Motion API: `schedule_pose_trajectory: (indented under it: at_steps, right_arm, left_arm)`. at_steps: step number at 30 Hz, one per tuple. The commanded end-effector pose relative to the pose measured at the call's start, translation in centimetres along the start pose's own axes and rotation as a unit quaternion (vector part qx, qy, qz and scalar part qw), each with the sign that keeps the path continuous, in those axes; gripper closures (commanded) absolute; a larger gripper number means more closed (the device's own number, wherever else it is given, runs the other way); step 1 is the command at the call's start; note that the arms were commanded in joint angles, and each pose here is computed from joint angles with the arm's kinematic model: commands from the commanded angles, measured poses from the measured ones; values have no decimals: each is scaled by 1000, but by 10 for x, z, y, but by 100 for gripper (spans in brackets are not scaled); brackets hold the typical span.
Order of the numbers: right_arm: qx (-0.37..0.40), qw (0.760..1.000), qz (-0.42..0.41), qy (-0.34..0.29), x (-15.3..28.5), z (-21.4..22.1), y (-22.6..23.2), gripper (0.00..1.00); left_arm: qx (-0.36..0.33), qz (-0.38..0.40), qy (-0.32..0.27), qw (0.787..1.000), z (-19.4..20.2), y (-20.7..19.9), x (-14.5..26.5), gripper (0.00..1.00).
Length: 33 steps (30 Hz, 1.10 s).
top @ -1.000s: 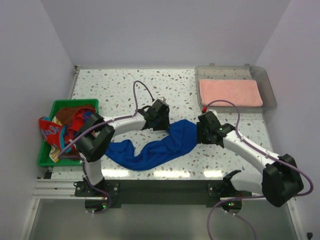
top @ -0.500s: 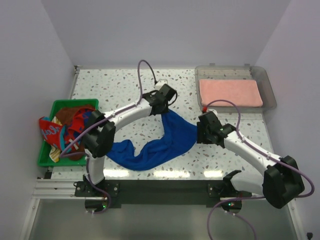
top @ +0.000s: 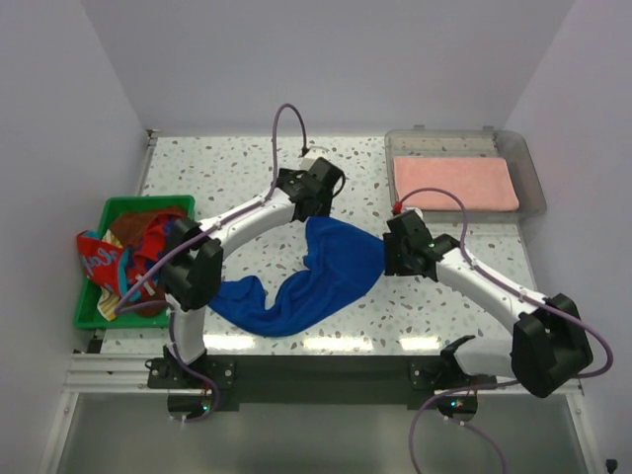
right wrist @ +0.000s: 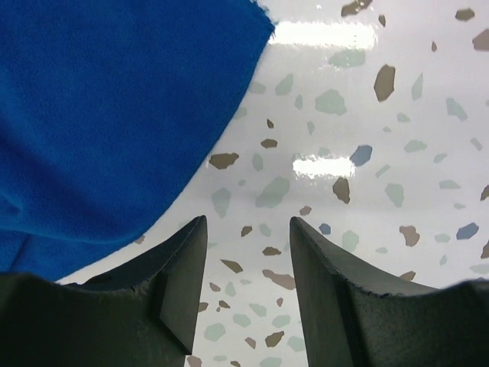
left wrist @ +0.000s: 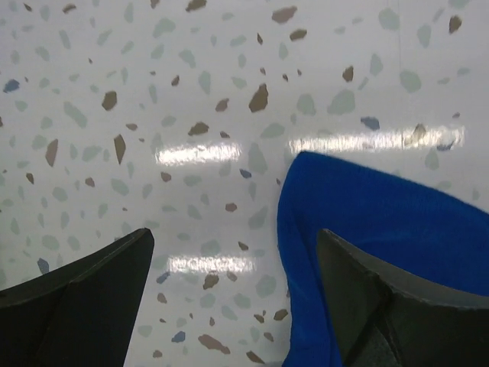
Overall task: Fold and stack the towels
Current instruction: Flatten out the crumpled towel
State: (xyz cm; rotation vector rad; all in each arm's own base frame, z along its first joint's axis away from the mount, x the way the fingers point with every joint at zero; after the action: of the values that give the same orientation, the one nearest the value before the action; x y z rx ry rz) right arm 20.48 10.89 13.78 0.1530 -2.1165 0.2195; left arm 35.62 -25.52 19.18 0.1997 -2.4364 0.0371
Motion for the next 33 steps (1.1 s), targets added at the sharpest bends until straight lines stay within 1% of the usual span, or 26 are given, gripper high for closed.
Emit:
schedule_pose_trajectory:
  at_steps: [1,2,3,4,5,8,12,15,16,18,19,21,22,24,25,27,28,29,30,31,33]
  right_arm:
    - [14,1000,-3,-26,-2,-28,3,50]
    - [19,999,-3,-27,-4,-32,3,51]
    - [20,999,-4,-29,-6,-38,5,52]
    - [24,1000,-6,-17,-12,-39,6,54]
    - [25,1000,-6,-13,-16,-41,6,55]
    - [17,1000,-9,-10,-26,-54,7,56]
    - [12,1000,-8,4,-43,-60,7,56]
    - [13,1000,-19,15,-55,-61,12,59]
    - [13,1000,-22,17,-57,-61,13,60]
    - [14,999,-30,25,-64,-61,16,64]
    - [13,999,-32,28,-67,-60,17,65]
    - [13,999,-30,40,-73,-57,18,68]
    - [13,999,-28,43,-75,-55,18,69]
    - [9,998,-21,56,-79,-48,16,74]
    - [6,998,-19,60,-80,-46,15,76]
    - [-4,997,-10,76,-82,-38,9,79]
    - [-9,997,-2,82,-82,-35,6,81]
    - [-18,995,9,96,-82,-28,-1,83]
    - [-24,994,16,105,-82,-24,-5,84]
    - [-40,992,28,113,-80,-21,-13,87]
    - [-54,990,36,127,-77,-12,-20,89]
  left_arm:
    - [26,74,29,996,6,2,22,8]
    - [43,85,43,995,13,2,23,10]
    - [44,102,70,991,29,6,25,12]
    - [50,112,79,989,36,7,26,14]
    - [61,110,95,988,51,11,24,14]
    - [79,119,123,982,69,15,25,15]
    - [101,159,166,968,89,11,27,15]
    - [112,170,177,963,98,10,24,18]
    - [110,168,179,963,100,10,23,21]
    - [110,163,185,963,104,10,20,24]
    - [111,162,188,962,106,9,19,27]
    - [112,158,194,962,110,9,16,32]
    - [113,156,197,961,112,10,15,37]
    - [113,150,202,961,117,13,13,43]
    - [113,149,204,961,119,14,13,52]
    - [115,145,208,961,124,17,11,62]
    - [117,143,208,961,125,19,10,74]
    - [119,140,211,960,127,21,9,78]
    - [121,138,215,959,129,23,7,85]
    - [120,136,216,959,131,24,7,87]
    - [121,128,215,960,132,27,4,92]
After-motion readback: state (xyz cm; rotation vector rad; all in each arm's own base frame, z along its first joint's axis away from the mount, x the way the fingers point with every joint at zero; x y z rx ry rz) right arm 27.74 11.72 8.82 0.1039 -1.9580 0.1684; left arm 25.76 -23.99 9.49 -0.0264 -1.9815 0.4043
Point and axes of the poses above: each gripper's point midway between its finger pads, its own x axis back along the fingers, its own y axis along the line the jaws close on, z = x × y, the point moved 8 cm from there along x, back along the fingers, and after that the axes turned 12 degrees about x, right-handed, at the moved point
